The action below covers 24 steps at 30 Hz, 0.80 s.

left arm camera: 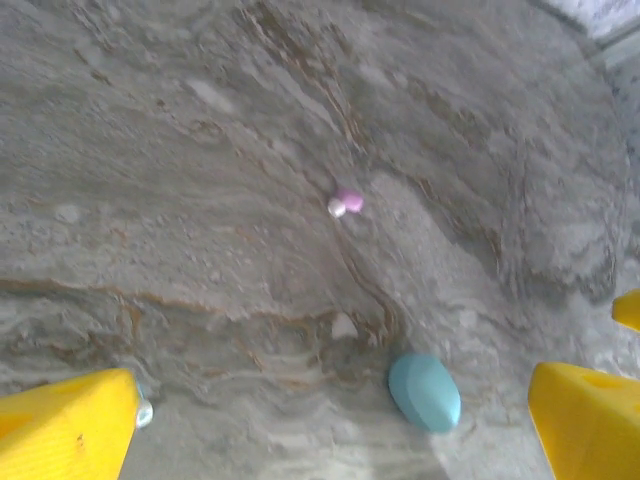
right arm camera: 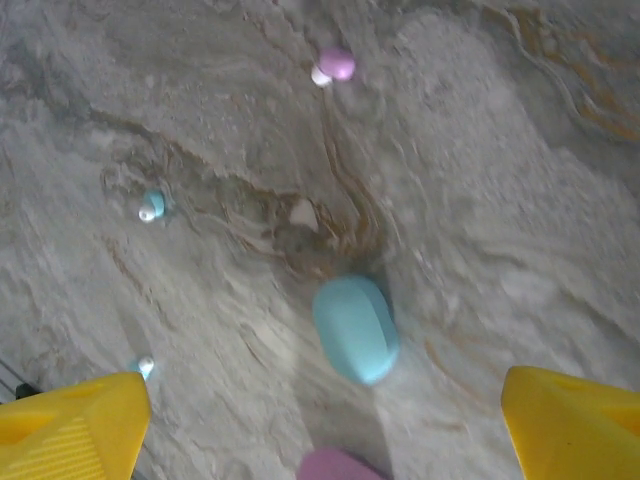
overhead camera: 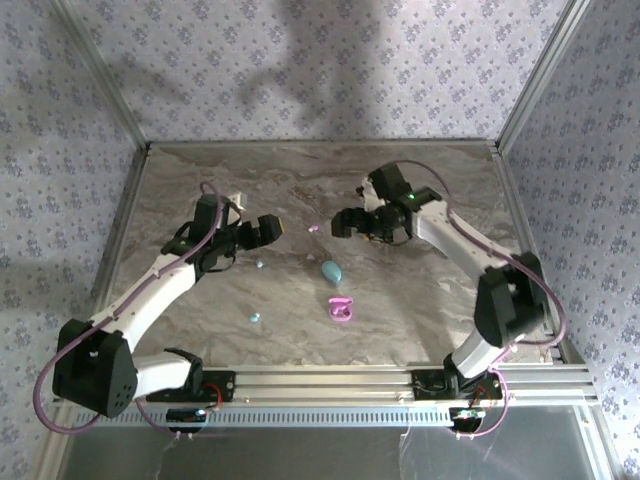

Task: Insert the wireless bluetooth earbuds into the charging case

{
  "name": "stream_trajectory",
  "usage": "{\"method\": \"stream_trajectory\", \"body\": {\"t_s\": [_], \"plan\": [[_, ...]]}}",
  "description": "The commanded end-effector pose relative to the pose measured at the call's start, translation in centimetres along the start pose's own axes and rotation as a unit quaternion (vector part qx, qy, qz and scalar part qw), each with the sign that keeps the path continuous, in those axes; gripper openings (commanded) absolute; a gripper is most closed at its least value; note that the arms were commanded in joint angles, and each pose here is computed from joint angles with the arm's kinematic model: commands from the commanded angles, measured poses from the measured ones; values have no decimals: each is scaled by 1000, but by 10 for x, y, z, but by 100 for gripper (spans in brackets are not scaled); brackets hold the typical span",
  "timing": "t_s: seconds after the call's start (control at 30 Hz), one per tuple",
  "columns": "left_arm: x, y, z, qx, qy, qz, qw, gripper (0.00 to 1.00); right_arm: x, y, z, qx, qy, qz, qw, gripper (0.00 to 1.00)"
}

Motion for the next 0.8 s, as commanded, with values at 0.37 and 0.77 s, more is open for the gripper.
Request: {"method": "stream_trajectory", "body": {"t_s": [0.37,0.77], "plan": [[36,-13,12,-88,30,40,995,100,24,77,120,60,-24,-1,998,89],[35,-13,12,-87,27,41,995,100,21,73,172,111,-3,22,994,88]]}}
Point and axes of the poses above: each hand's point on the last joint's axis, 136 mm out from that joint toward the fingers, its own z axis out along the fingers, its own x axis along the line the jaws close on, y = z × x, the point moved 1 cm from there along -z, back along the fingers, and after that the axes turned 7 degrees about z, right-handed, at the moved point
